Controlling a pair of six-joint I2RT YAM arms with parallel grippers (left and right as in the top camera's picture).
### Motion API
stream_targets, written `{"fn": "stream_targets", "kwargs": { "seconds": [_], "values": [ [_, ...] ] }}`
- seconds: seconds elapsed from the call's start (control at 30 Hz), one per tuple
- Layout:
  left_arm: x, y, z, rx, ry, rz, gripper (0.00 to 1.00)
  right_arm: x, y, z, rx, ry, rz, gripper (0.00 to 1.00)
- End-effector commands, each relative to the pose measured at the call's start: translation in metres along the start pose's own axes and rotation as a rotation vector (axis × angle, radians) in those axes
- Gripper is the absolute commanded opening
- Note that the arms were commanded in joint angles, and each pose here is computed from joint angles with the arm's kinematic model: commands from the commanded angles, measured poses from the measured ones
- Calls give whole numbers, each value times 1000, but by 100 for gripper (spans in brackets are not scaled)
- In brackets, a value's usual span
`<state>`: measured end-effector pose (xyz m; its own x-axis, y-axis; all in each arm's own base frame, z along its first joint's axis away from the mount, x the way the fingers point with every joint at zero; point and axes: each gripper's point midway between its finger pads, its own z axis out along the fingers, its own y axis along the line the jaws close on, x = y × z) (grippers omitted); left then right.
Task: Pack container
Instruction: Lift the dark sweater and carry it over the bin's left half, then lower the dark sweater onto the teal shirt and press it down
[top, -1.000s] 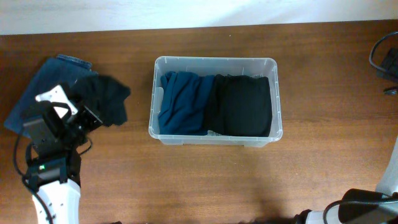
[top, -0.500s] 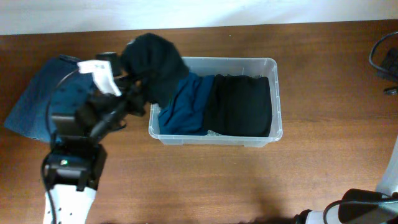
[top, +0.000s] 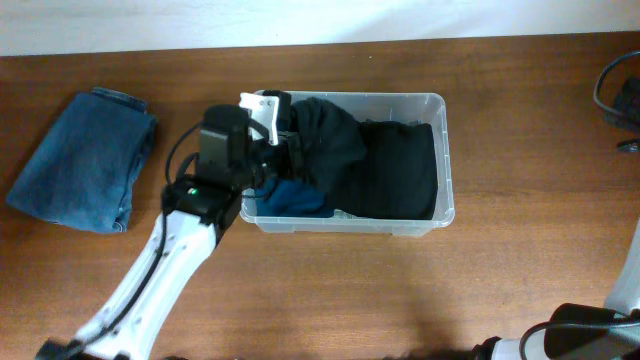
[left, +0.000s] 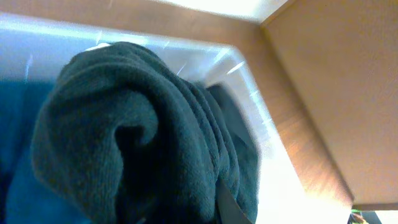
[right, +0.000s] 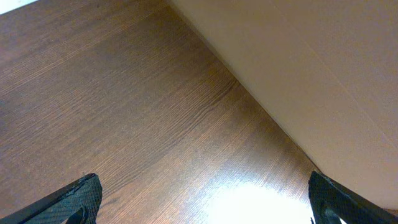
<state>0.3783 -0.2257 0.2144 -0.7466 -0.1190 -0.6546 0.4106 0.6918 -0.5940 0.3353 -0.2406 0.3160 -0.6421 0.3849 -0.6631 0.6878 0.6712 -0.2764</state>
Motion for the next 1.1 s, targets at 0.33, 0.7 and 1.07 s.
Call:
{"fn": "stream_targets", "kwargs": {
  "seconds": [0.33, 0.7, 1.07],
  "values": [
    [46, 92, 11, -400, 148, -44, 1, -2, -3, -1, 13, -5, 18, 99],
    [59, 113, -2, -530, 190, -55, 49, -2, -3, -1, 12, -5, 18, 98],
    [7, 73, -32, -480, 29, 23, 75, -2, -3, -1, 12, -5, 18, 98]
  ]
}}
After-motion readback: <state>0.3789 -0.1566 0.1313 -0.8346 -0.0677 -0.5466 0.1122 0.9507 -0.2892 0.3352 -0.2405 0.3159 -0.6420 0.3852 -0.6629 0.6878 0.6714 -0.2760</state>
